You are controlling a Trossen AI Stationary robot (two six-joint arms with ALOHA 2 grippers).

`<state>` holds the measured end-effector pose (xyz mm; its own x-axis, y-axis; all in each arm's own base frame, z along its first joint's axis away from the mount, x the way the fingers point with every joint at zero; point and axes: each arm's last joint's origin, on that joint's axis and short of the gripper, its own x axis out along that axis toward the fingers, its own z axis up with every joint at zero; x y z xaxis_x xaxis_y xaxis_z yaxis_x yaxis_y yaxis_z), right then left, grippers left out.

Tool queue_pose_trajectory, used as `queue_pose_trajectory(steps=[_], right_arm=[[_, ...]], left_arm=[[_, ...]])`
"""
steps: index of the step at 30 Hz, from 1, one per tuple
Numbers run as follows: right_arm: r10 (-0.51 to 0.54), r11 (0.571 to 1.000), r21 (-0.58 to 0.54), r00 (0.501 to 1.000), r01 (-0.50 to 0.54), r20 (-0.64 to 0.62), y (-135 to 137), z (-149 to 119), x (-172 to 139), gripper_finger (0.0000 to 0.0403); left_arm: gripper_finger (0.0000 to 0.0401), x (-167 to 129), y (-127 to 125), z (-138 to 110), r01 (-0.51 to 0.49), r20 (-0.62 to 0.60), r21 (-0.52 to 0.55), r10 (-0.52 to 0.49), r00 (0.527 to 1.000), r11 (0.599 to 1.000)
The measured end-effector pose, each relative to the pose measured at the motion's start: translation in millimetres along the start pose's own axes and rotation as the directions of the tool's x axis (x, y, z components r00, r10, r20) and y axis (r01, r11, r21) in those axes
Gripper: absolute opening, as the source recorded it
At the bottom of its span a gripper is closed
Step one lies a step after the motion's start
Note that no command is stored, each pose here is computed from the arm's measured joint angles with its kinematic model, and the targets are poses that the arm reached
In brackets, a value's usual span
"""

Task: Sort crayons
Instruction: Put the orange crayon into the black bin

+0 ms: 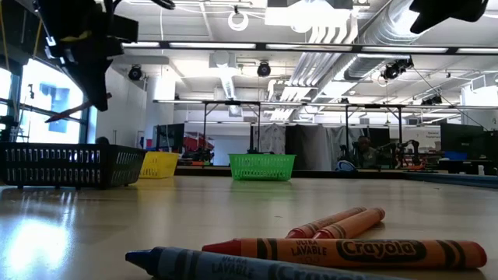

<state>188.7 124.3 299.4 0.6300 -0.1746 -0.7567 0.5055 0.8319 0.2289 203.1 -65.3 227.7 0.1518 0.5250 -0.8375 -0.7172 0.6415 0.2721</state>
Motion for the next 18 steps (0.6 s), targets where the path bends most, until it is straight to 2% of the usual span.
queue_pose_trajectory(steps=[8, 18], right_arm=[[0.001, 0.999, 0.032, 1.000, -0.001, -0.001, 0.0, 0.1, 0.0, 0.0146], [0.001, 0.999, 0.032, 1.000, -0.001, -0.001, 0.0, 0.0, 0.0, 0.0146]], left_arm=[[0.0014, 1.6, -1.9, -1.8, 0.030, -0.040, 0.003, -0.030, 0.999, 1.000], [0.0080, 1.5, -2.4, -2.4, 0.045, -0.061, 0.073, -0.041, 0.997, 0.996]])
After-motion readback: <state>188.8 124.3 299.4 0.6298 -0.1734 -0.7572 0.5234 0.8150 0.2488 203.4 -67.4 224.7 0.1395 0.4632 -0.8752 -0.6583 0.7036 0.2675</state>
